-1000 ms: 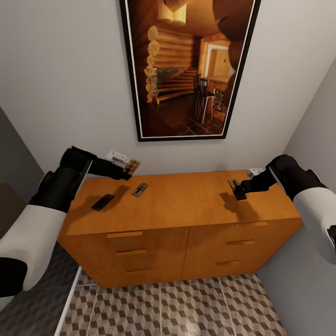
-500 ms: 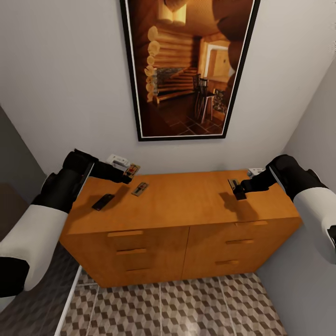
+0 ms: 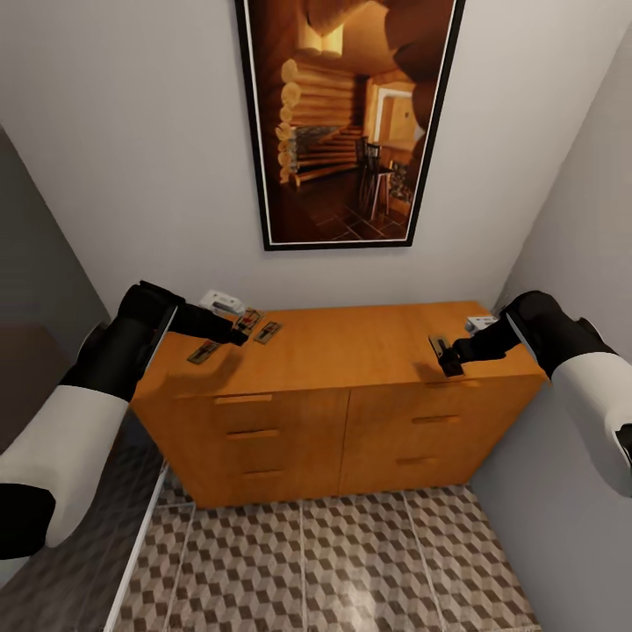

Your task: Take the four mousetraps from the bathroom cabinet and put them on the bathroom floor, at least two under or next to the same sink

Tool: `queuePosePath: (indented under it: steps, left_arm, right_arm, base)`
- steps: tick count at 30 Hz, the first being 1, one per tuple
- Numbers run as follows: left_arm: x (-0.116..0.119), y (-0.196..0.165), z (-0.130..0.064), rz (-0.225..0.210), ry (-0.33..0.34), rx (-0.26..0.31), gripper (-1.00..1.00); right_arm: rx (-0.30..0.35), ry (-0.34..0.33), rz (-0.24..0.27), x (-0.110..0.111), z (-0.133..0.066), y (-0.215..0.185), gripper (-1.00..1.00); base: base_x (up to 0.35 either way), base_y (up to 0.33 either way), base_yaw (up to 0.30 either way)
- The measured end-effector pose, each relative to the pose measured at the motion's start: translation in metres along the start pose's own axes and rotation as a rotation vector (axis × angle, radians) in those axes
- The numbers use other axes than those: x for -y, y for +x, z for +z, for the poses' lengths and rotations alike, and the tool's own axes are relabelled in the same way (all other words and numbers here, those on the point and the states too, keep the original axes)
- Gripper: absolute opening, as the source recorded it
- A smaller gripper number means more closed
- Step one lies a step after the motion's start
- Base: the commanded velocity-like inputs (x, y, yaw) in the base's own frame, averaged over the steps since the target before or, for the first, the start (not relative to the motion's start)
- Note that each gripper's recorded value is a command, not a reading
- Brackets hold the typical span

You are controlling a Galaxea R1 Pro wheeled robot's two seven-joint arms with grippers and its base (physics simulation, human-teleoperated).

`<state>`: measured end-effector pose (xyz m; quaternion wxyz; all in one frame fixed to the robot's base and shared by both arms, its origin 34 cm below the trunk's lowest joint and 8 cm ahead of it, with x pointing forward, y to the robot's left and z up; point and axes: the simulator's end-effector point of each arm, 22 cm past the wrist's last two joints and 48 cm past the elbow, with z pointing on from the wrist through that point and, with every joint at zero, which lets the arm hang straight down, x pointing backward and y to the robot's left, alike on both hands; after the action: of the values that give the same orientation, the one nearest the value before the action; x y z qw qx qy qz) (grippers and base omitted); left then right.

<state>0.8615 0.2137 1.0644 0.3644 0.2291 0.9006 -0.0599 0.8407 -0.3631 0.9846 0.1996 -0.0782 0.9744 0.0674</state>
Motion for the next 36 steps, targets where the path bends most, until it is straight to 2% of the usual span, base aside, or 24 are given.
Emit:
queuePosePath:
  steps: [12, 21, 31, 33, 36]
  left_arm:
    - [0.000, 0.003, 0.002, -0.003, 0.001, -0.008, -1.00]
    - [0.003, 0.013, 0.008, -0.011, 0.009, -0.026, -1.00]
    - [0.024, 0.061, 0.033, -0.046, 0.058, -0.110, -1.00]
    - [0.030, 0.072, 0.040, -0.057, 0.072, -0.133, -1.00]
    - [0.048, 0.104, 0.057, -0.082, 0.107, -0.196, -1.00]
  right_arm:
    - [0.055, -0.011, -0.031, -0.011, -0.012, -0.020, -1.00]
    - [0.053, -0.018, -0.035, -0.016, -0.010, -0.020, -1.00]
    - [0.013, -0.024, -0.014, -0.014, 0.000, -0.007, -1.00]
    - [0.011, -0.024, -0.012, -0.014, 0.001, -0.006, -1.00]
    - [-0.011, -0.024, -0.009, -0.013, 0.010, 0.006, -1.00]
  base:
    - [-0.337, -0.086, 0.000]
    - [-0.337, -0.107, 0.000]
    - [-0.337, -0.122, 0.000]
    - [-0.337, -0.124, 0.000]
    - [-0.336, -0.124, 0.000]
